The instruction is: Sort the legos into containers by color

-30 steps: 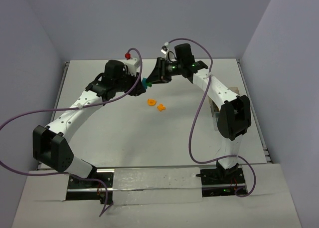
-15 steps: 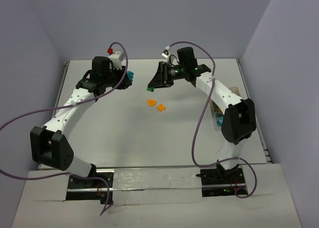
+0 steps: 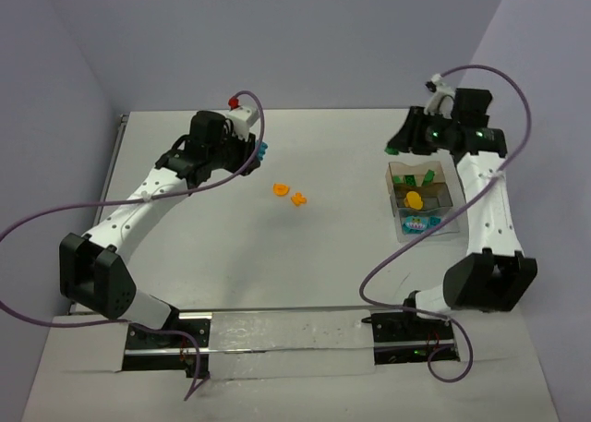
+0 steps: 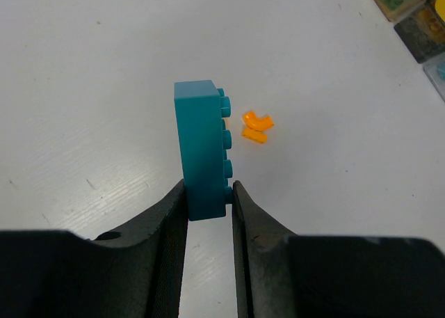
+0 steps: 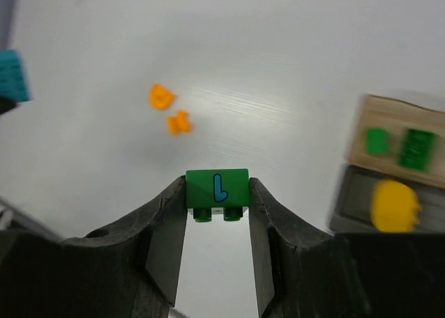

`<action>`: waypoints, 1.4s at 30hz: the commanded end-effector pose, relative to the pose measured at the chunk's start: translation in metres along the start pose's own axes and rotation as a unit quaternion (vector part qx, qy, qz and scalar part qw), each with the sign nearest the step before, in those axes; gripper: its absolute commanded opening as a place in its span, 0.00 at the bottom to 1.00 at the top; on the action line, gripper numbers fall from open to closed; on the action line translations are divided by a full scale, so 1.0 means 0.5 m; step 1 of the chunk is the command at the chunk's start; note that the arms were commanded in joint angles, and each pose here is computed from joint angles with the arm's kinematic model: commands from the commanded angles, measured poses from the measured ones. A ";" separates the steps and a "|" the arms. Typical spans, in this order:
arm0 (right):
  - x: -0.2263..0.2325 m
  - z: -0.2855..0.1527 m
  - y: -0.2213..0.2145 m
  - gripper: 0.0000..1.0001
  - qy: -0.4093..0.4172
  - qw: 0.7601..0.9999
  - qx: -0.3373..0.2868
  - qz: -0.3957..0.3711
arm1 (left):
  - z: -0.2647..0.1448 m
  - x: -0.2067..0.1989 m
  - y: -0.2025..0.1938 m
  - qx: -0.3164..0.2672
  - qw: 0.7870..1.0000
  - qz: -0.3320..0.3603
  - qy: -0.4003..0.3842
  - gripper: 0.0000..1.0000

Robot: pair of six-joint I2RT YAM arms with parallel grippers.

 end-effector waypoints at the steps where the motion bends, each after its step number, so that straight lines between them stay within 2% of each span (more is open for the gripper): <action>1: -0.135 -0.059 -0.086 0.00 -0.148 0.986 0.061 -0.043 | -0.001 -0.008 0.024 -0.016 0.999 0.025 -0.010 0.00; 7: -0.242 -0.036 -0.092 0.00 -0.242 0.966 0.075 -0.055 | 0.014 -0.010 0.041 -0.021 1.000 0.014 -0.015 0.00; 16: -0.359 0.023 -0.037 0.00 -0.323 0.943 0.068 -0.048 | 0.016 -0.012 0.043 -0.025 0.999 0.012 -0.019 0.00; 30: -0.435 0.107 0.012 0.02 -0.338 0.937 0.080 -0.048 | 0.022 -0.013 0.045 -0.022 0.999 0.008 -0.022 0.00; 42: -0.456 0.147 -0.021 0.10 -0.330 0.936 0.112 -0.045 | 0.028 -0.012 0.038 -0.016 1.000 0.009 -0.024 0.00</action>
Point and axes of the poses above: each gripper's point midway between its finger pads, its own z axis out along the fingers, its own x axis along the line the jaws close on, y = z × x, the point moved 3 cm from there along -z, back along the fingers, and after that the axes turned 6 degrees about z, right-handed, at the moved point
